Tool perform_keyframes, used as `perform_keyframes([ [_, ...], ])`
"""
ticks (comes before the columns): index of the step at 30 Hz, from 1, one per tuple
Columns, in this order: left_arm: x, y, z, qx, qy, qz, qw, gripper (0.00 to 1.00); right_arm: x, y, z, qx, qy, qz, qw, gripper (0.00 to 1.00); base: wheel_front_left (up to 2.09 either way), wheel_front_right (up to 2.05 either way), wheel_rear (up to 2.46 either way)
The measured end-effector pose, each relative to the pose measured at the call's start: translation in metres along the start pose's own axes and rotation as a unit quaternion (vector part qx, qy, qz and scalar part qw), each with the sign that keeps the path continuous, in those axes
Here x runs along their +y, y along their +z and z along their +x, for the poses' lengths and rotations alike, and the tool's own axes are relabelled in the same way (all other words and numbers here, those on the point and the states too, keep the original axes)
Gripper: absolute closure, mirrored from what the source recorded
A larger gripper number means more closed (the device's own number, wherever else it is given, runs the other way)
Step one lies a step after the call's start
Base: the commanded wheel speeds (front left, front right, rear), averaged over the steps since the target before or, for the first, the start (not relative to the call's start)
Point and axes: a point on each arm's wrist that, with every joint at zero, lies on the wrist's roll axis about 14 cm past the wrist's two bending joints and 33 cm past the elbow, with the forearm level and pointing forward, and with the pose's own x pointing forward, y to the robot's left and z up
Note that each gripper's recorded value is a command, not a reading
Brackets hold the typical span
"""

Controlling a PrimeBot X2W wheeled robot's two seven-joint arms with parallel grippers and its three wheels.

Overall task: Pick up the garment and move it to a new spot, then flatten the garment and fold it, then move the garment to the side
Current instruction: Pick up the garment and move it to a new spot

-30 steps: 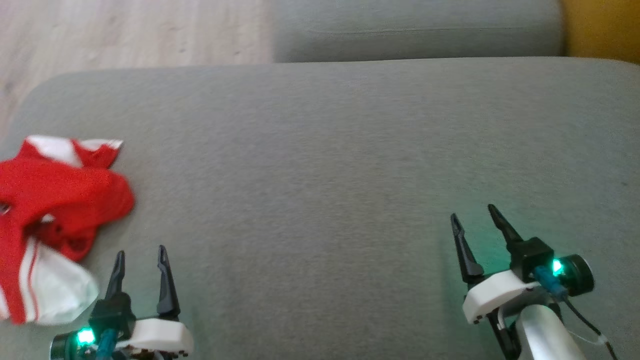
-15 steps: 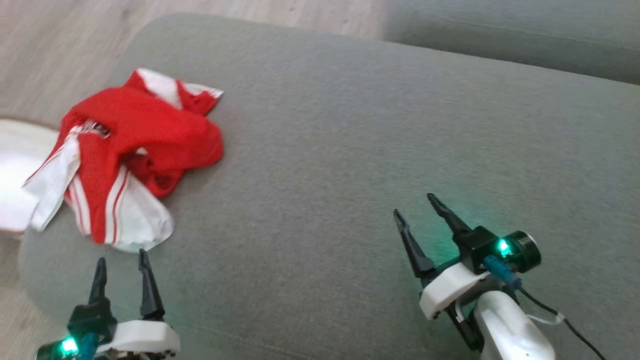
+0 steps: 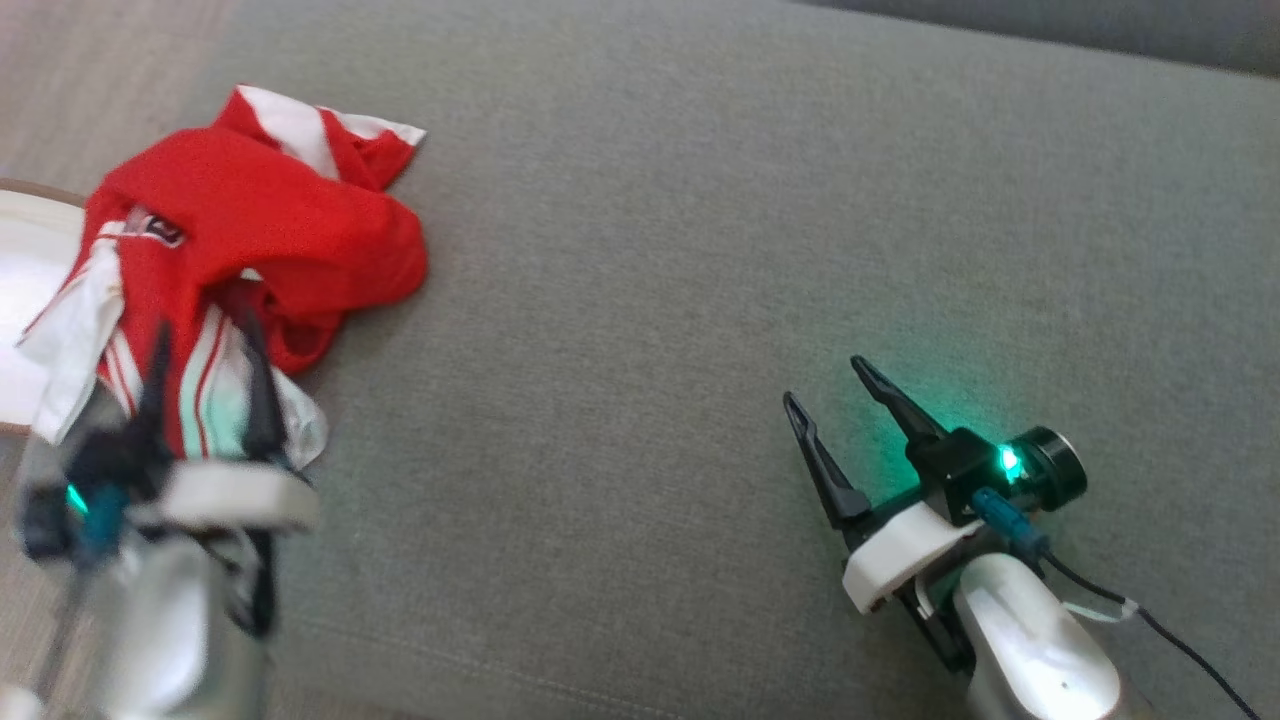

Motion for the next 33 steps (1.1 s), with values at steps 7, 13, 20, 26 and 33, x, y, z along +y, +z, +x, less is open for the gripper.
perform_keyframes([
  [7, 0.019, 0.007, 0.052, 0.037, -0.001, 0.05, 0.998, 0.0, -0.008, -0.011, -0.001, 0.007, -0.005, 0.011, 1.0, 0.0, 0.0, 0.0, 0.0],
  [13, 0.043, -0.023, 0.08, 0.132, 0.045, 0.056, 0.989, 0.0, -0.033, -0.016, -0.003, 0.008, -0.029, 0.011, 0.999, 0.0, 0.0, 0.0, 0.0],
  [20, 0.045, -0.093, 0.075, 0.261, 0.075, 0.038, 0.962, 0.0, -0.058, -0.022, -0.01, 0.006, -0.061, 0.019, 0.998, 0.0, 0.0, 0.0, 0.0],
  [26, 0.037, -0.107, 0.085, 0.297, 0.07, 0.014, 0.952, 0.31, -0.069, -0.026, -0.012, 0.005, -0.077, 0.027, 0.997, 0.0, 0.0, 0.0, 0.0],
  [33, 0.029, -0.107, 0.092, 0.3, 0.046, 0.019, 0.952, 1.0, -0.073, -0.025, -0.014, 0.003, -0.086, 0.035, 0.996, 0.0, 0.0, 0.0, 0.0],
])
